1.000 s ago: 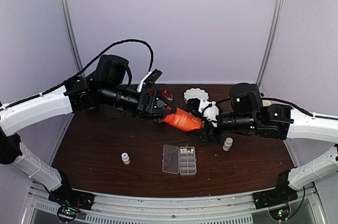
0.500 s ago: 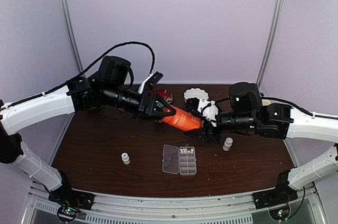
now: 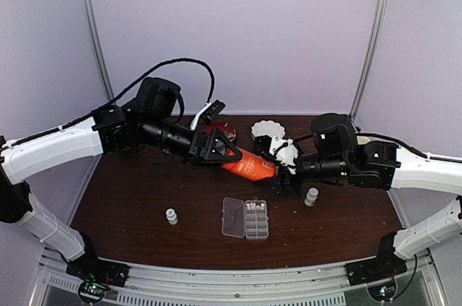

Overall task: Sort the pills into containers
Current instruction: Screw the lid of the pill bottle onto the pill bottle.

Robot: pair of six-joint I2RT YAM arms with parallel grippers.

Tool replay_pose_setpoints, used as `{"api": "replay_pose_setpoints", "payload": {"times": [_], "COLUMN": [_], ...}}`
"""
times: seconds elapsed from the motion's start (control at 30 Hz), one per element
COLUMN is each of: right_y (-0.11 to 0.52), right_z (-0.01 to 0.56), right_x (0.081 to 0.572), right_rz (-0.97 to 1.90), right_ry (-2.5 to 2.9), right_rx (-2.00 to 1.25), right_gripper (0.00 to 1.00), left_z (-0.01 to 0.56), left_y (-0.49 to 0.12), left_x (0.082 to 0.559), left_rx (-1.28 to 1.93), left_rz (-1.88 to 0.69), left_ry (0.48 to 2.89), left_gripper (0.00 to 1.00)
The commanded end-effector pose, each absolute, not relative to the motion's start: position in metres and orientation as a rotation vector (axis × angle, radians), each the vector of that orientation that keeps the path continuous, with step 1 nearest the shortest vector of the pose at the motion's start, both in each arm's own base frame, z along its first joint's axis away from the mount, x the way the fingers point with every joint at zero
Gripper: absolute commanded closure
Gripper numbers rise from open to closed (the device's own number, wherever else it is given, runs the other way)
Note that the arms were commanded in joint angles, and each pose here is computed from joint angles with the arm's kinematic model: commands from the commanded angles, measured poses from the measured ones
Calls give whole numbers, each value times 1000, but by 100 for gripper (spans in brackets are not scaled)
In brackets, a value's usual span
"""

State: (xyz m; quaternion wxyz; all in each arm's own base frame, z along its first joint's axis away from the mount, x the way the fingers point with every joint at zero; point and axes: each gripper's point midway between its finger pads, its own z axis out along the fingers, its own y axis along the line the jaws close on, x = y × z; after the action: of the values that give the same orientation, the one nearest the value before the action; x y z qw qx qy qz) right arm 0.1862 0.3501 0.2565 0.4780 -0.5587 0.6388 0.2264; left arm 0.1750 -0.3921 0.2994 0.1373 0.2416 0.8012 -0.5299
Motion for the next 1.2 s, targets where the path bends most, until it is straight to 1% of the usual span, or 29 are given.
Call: {"api": "replay_pose_setpoints", "payload": {"times": [0.0, 0.07, 0.17, 0.2, 0.3, 0.33, 0.4, 0.43, 0.47, 0.67, 0.77, 0.9, 0.93, 0.97, 1.07, 1.13, 1.17], "right_y": [350, 350, 351, 351, 351, 351, 351, 350, 350, 350, 350, 353, 355, 357, 362, 363, 363], "right_z": [266, 264, 265, 265, 265, 266, 265, 264, 263, 261, 262, 266, 269, 272, 283, 291, 295], "right_x": [187, 186, 186, 186, 186, 186, 186, 186, 187, 186, 185, 179, 175, 170, 148, 135, 131], "right_rz": [555, 560, 563, 562, 558, 557, 555, 552, 551, 552, 557, 615, 648, 689, 838, 923, 958], "right_ry": [1547, 1548, 1546, 1547, 1546, 1543, 1545, 1548, 1551, 1555, 1553, 1548, 1543, 1530, 1467, 1425, 1409], "right_rx": [-1337, -1341, -1342, -1342, -1343, -1343, -1345, -1346, -1345, -1348, -1346, -1352, -1355, -1364, -1415, -1443, -1454], "right_gripper": [100, 100, 100, 100, 100, 100, 100, 100, 100, 100, 100, 100, 100, 100, 100, 100, 100], "left_z": [318, 317, 318, 318, 318, 319, 321, 322, 321, 318, 318, 318, 319, 323, 332, 331, 330], "left_y": [-392, -392, -392, -392, -391, -391, -390, -390, -389, -389, -389, -389, -390, -391, -393, -394, -395], "left_x": [176, 176, 176, 175, 176, 176, 175, 176, 176, 176, 175, 174, 172, 168, 148, 141, 137], "left_rx": [718, 718, 714, 712, 708, 709, 711, 709, 703, 706, 712, 768, 802, 869, 1133, 1252, 1304], "left_rz": [-1559, -1561, -1569, -1571, -1567, -1568, -1570, -1568, -1565, -1566, -1565, -1546, -1543, -1539, -1449, -1371, -1335], "left_ry": [2253, 2255, 2250, 2251, 2248, 2242, 2233, 2231, 2234, 2241, 2237, 2206, 2184, 2140, 1935, 1819, 1761], "left_gripper": [22, 23, 30, 30, 20, 19, 19, 21, 23, 48, 55, 68, 73, 76, 80, 83, 88]}}
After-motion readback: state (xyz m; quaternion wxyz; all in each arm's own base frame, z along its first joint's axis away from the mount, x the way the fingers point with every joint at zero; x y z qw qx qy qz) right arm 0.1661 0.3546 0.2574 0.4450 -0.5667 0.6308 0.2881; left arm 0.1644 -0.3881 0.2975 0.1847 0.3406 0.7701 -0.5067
